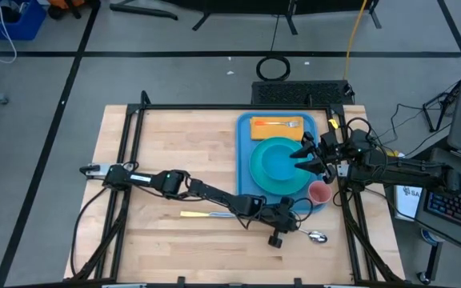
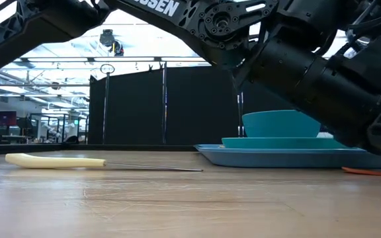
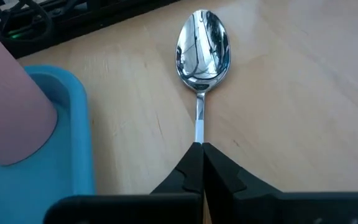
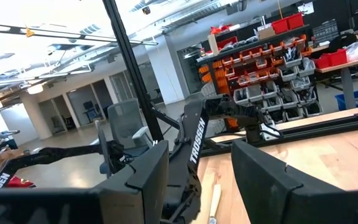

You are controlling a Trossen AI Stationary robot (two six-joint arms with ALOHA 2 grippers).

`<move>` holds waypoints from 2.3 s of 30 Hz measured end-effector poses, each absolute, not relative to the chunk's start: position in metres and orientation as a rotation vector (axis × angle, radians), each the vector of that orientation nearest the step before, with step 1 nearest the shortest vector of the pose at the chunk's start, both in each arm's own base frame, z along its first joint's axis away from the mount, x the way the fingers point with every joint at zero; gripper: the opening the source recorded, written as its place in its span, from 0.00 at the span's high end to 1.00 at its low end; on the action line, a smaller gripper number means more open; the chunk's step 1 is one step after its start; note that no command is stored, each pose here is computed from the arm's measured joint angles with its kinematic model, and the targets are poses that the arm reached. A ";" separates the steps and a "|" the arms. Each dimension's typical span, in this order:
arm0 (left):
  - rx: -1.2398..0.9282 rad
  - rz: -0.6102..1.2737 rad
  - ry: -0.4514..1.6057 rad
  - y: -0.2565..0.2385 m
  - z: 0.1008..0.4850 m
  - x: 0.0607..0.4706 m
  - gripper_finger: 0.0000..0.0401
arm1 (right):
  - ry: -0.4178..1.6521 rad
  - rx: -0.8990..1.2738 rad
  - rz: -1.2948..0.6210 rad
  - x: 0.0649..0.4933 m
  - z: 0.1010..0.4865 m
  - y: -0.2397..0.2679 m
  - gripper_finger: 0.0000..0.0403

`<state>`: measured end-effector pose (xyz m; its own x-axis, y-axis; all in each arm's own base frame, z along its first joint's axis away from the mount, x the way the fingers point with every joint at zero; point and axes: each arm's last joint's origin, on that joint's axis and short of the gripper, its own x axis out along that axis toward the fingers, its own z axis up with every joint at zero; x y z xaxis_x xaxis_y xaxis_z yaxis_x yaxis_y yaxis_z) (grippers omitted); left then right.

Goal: Set up tray
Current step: Put the orange spoon to the right of the orange fork on the yellow table napkin on the blue serving tray

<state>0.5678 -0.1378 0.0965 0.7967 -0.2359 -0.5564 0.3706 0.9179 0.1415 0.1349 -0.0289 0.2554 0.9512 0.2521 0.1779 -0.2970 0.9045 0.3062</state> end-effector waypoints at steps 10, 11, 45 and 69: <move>0.310 -0.292 0.605 -0.141 0.112 0.562 1.00 | -0.131 0.339 0.284 0.135 0.255 -0.029 0.59; 0.310 -0.291 0.604 -0.141 0.113 0.562 1.00 | -0.131 0.339 0.284 0.135 0.255 -0.029 0.59; 0.267 -0.376 0.518 -0.137 0.129 0.566 0.51 | -0.130 0.337 0.284 0.135 0.255 -0.029 0.59; 0.192 -0.376 0.569 -0.121 0.098 0.571 0.96 | -0.126 0.333 0.277 0.136 0.254 -0.029 0.59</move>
